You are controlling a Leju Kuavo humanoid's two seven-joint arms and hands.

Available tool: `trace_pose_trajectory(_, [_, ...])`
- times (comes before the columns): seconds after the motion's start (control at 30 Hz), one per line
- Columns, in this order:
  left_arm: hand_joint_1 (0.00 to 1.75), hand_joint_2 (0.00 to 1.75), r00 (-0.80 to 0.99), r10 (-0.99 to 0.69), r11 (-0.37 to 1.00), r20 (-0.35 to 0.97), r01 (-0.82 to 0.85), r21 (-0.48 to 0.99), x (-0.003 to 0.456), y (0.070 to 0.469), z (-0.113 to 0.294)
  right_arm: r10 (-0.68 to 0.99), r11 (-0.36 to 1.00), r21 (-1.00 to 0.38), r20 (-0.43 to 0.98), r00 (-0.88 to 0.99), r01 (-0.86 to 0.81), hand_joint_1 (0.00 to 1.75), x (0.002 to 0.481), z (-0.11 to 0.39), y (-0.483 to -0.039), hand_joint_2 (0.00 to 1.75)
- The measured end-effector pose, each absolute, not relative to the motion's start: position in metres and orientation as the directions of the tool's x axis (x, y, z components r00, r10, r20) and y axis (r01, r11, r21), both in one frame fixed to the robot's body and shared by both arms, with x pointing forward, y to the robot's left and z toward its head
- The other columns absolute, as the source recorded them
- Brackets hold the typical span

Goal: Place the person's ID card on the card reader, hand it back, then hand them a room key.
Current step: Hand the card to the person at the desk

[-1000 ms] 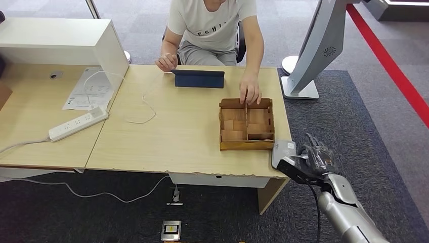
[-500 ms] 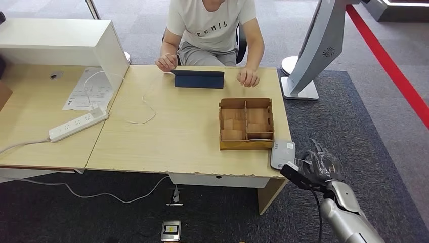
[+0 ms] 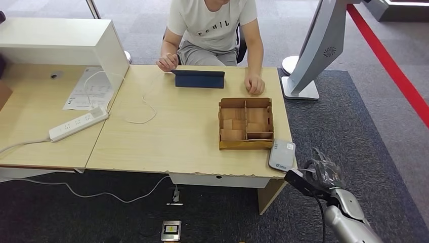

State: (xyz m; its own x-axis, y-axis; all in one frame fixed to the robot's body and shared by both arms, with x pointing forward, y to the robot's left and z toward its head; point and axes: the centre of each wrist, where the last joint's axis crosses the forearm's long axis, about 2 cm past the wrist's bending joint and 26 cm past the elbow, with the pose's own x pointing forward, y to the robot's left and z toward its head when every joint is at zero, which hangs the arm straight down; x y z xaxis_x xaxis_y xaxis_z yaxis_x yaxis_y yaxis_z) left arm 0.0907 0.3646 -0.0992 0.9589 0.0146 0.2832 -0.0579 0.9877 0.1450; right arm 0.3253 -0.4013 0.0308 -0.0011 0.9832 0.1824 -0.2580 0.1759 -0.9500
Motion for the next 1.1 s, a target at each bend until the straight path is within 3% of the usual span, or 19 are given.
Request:
trace_pose_trajectory(0.27, [0.00,0.00,0.962,0.010,0.989,0.272,-0.051,0.142,0.091,0.364,-0.099,0.988,0.137,-0.978,0.146,-0.042,-0.159,1.75,0.350,0.057,-0.410,1.75])
trace_pose_trajectory(0.63, [0.00,0.00,0.960,0.003,0.991,0.279,-0.041,0.130,0.091,0.363,-0.099,0.983,0.014,-0.989,-0.013,-0.181,0.146,1.75,0.444,0.190,-0.408,1.75])
trace_pose_trajectory(0.8, [0.00,0.00,0.959,-0.019,0.992,0.284,-0.016,0.122,0.092,0.362,-0.099,0.965,-0.031,-0.974,-0.088,-0.249,0.224,1.75,0.468,0.233,-0.383,1.75])
trace_pose_trajectory(1.1, [0.00,0.00,0.958,-0.048,0.992,0.282,0.013,0.125,0.093,0.357,-0.100,0.922,-0.054,-0.965,-0.147,-0.358,0.258,1.75,0.486,0.260,-0.302,1.75])
